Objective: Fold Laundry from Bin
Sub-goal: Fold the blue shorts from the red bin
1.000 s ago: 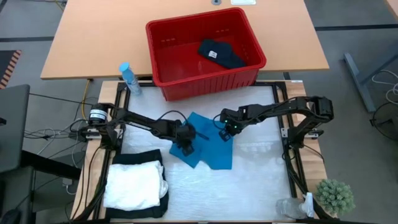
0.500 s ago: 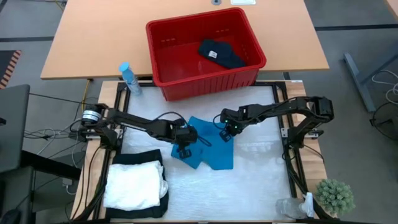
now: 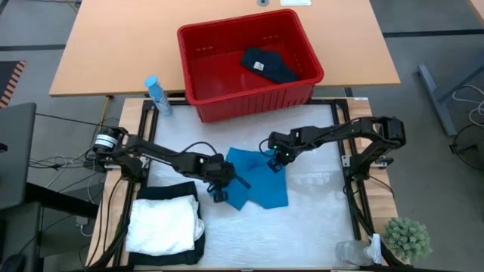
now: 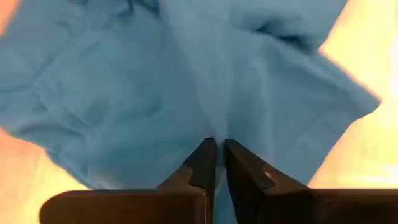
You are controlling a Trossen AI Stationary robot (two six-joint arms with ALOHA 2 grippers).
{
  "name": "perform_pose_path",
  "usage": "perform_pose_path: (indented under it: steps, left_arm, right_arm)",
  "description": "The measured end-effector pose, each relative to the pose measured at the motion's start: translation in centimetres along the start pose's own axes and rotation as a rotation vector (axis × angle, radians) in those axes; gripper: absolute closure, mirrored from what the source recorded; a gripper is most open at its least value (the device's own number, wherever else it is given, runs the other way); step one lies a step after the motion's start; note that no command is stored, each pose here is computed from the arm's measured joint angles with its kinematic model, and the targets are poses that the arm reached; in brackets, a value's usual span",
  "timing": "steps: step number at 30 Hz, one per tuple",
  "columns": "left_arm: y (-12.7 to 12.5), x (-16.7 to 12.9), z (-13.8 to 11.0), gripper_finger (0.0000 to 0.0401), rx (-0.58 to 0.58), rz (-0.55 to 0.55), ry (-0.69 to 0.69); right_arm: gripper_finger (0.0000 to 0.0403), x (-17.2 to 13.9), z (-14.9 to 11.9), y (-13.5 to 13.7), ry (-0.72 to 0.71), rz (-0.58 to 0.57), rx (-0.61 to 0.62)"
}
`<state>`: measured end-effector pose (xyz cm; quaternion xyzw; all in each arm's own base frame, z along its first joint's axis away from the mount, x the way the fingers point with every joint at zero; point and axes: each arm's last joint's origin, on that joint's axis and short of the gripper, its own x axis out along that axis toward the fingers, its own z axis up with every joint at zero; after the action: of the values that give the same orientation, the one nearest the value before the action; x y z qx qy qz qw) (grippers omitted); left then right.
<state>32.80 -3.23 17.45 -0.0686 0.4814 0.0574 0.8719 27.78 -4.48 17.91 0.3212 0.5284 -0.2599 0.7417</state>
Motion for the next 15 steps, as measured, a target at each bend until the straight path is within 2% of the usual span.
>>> perform_pose_path:
  steps: [4,7,10,12,15]
  left_arm:
    - [1.4,0.9,0.0,0.0335,-0.006,0.005,0.03]
    - [3.2,0.6,0.6,0.0294,-0.001,0.097,0.002]
    - [5.3,-0.5,2.1,0.0259,-0.048,0.218,-0.076]
    - [6.7,-0.9,2.9,0.0243,-0.066,0.255,-0.113]
    - [8.3,-0.4,3.2,0.0241,-0.031,0.117,-0.113]
  right_arm:
    - [0.0384,0.0,0.0,0.0,0.0,-0.001,0.0]
    - [0.0384,0.0,0.0,0.0,0.0,-0.001,0.003]
    - [0.0384,0.0,0.0,0.0,0.003,0.001,0.006]
    - [0.0384,0.0,-0.1,0.0,0.003,0.002,0.005]
    - [0.0384,0.0,-0.1,0.0,0.004,0.002,0.006]
